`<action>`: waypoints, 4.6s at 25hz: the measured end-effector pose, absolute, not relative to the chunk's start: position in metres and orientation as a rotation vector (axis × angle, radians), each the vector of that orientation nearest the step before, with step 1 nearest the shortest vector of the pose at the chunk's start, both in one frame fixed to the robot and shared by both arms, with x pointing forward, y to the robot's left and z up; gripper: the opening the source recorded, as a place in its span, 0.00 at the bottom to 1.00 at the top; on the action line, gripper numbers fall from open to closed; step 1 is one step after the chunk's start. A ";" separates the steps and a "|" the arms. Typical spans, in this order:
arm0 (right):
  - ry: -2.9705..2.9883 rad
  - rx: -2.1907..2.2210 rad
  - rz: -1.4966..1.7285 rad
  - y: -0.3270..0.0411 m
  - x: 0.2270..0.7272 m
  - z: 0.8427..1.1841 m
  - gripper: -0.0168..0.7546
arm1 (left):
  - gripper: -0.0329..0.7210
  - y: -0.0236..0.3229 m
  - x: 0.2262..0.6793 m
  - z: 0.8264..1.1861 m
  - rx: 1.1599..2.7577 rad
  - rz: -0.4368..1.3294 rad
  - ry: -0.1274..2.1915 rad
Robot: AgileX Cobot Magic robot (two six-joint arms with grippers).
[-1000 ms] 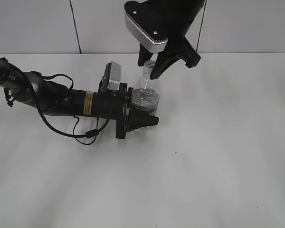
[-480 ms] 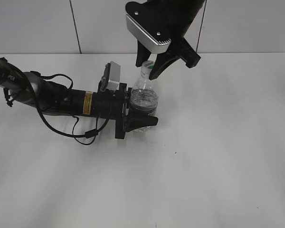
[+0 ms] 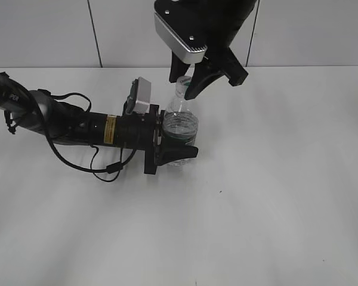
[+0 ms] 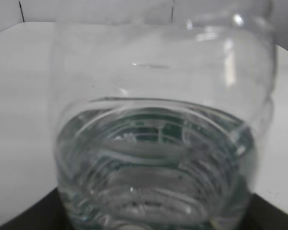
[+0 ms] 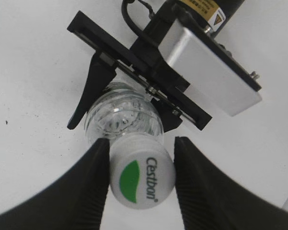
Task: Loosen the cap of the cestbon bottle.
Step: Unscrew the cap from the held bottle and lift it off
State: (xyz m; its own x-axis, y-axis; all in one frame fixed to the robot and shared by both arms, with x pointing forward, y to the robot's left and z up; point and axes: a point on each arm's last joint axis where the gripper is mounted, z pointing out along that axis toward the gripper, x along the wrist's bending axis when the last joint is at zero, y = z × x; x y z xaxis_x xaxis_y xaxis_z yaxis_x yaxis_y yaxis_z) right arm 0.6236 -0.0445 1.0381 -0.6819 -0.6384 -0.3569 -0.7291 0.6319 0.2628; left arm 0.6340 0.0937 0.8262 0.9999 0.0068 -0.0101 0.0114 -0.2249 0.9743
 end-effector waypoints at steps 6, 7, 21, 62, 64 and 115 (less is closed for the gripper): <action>2.641 -1.042 0.648 -0.040 0.623 1.040 0.56 | 0.58 0.094 0.634 0.826 1.796 -0.012 0.029; 2.646 -1.027 0.659 -0.040 0.622 1.040 0.59 | 0.58 0.094 0.634 0.826 1.796 -0.013 0.030; 2.926 -0.289 0.779 -0.039 0.621 1.045 0.65 | 0.58 0.094 0.634 0.826 1.795 -0.017 0.038; 2.570 1.892 0.658 -0.049 0.626 1.050 0.65 | 0.58 0.094 0.636 0.826 1.784 -0.014 0.076; 2.568 1.895 0.658 -0.049 0.626 1.050 0.65 | 0.58 0.094 0.636 0.826 1.784 -0.015 0.078; 2.992 0.435 0.682 -0.044 0.626 1.043 0.41 | 0.58 0.094 0.635 0.825 1.794 -0.022 0.055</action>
